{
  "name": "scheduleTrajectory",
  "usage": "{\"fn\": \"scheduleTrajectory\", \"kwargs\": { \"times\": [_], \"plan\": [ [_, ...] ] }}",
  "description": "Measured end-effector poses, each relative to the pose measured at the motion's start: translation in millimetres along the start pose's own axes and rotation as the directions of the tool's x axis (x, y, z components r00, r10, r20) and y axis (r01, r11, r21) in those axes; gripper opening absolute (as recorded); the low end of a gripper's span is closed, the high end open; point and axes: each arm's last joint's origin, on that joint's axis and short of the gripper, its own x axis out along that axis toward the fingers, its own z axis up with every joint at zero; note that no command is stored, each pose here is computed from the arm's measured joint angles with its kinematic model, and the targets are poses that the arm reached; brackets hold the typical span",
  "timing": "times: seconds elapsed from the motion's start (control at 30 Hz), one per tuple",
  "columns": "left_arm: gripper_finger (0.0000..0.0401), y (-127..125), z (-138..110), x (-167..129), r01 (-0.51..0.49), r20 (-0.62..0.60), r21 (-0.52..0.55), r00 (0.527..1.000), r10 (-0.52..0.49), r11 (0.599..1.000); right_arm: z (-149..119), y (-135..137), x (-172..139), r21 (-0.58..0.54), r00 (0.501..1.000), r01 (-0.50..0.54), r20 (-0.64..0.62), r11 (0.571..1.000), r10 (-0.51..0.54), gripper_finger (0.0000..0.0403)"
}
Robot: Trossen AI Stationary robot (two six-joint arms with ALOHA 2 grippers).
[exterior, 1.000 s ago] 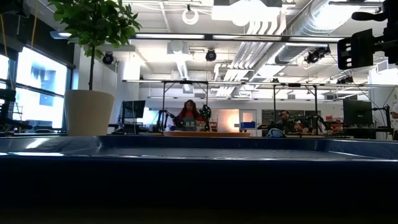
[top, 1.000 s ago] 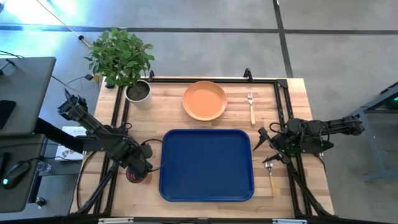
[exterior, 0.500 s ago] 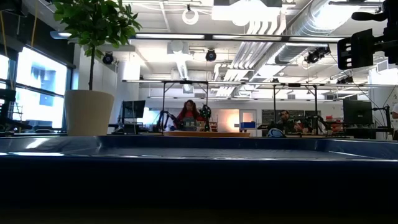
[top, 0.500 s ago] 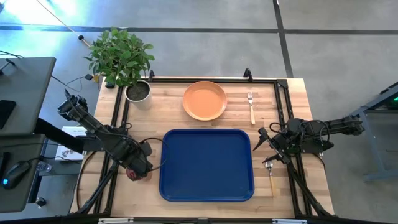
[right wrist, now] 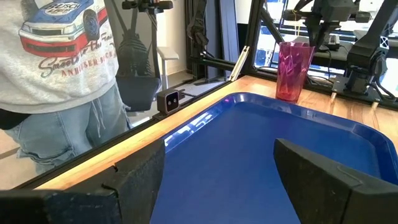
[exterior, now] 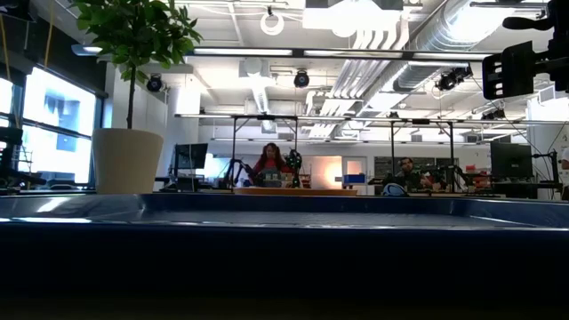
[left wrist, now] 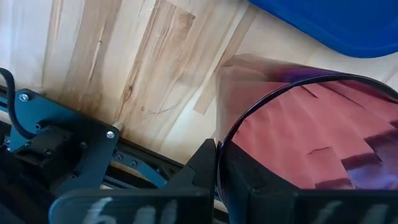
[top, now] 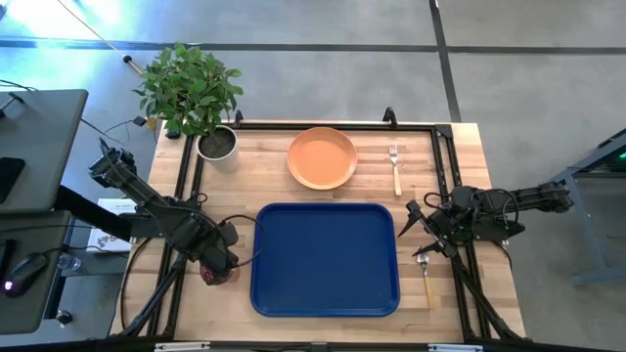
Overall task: Pick and place plate/cup/fork/spoon on tray
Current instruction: Put the red cup on the top left of the blue tray
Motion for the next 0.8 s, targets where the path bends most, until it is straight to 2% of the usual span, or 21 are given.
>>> {"fn": "scheduleTrajectory", "kwargs": {
  "times": [0.27,0.53,0.8],
  "plan": [
    [0.0003,14.8,-6.5,-15.6,0.064,0.07,-0.062,0.996,-0.06,0.996,0.0,0.0,0.0,0.0,1.0,0.0,0.0,1.0,0.0,0.0293],
    [0.0002,29.7,-10.4,-28.1,0.119,0.136,-0.073,0.985,-0.109,0.99,0.0,0.0,0.0,0.0,1.0,0.0,0.0,1.0,0.0,0.0293],
    [0.0001,46.7,-4.8,-38.5,0.138,0.265,-0.073,0.958,-0.114,0.988,0.0,0.0,0.0,0.0,1.0,0.0,0.0,1.0,0.0,0.0293]
  ]
}}
